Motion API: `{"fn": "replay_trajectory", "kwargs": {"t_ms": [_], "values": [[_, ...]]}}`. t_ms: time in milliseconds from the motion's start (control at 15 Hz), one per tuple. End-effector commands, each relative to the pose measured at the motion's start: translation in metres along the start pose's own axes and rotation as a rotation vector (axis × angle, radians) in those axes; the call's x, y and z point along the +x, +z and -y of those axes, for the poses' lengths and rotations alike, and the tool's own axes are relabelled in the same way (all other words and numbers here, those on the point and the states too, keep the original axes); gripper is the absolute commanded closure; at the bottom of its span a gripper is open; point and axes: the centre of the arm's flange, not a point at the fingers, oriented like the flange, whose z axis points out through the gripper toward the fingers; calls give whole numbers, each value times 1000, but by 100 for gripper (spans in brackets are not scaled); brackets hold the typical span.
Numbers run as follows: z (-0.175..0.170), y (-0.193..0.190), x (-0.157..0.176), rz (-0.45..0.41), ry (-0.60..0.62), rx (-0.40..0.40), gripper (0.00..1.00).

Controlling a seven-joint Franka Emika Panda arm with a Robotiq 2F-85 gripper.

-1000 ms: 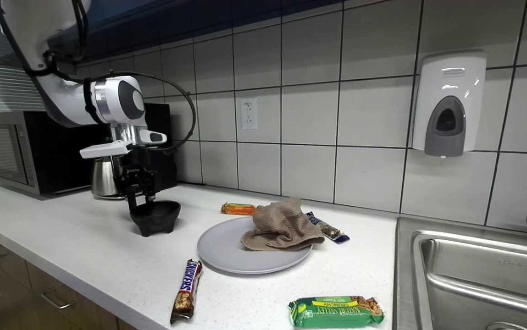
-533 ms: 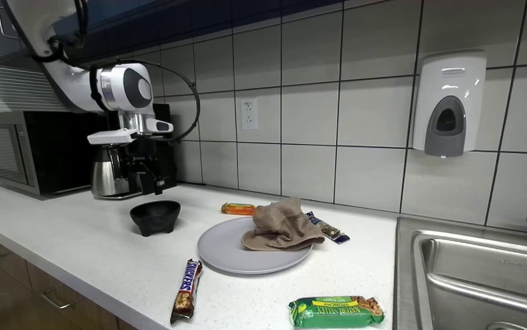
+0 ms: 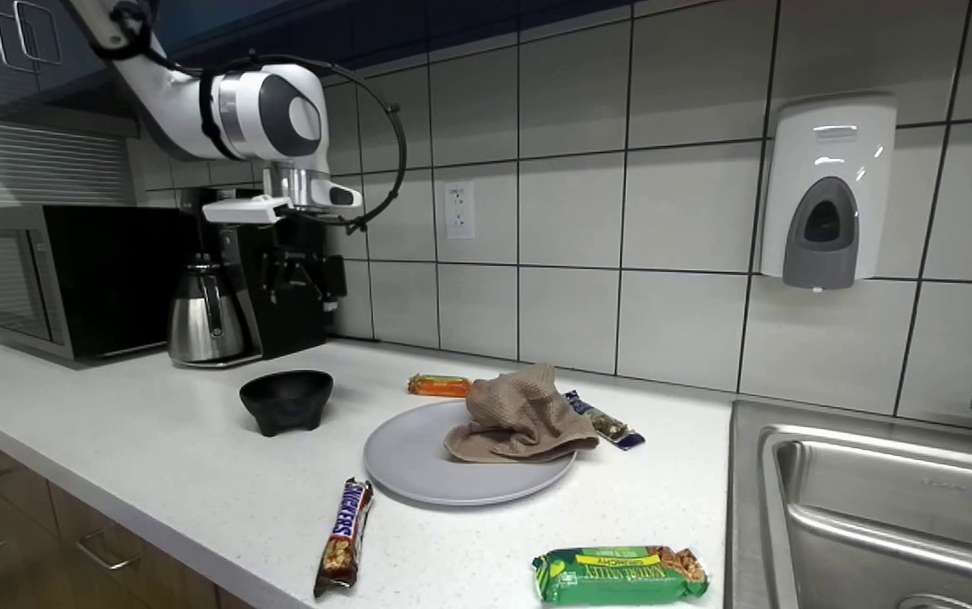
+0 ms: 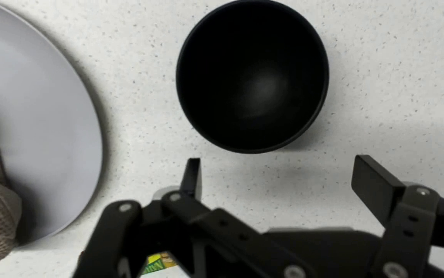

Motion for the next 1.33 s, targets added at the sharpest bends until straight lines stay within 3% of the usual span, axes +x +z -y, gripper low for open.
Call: {"fn": "replay_trajectory", "kwargs": {"t_ms": [0,467,1267], "values": [[-45,-21,-14,12,36,18,0],[-118,-28,-24,3,112,4,0],[-214,-15,-43,1,195,-35,0]]}}
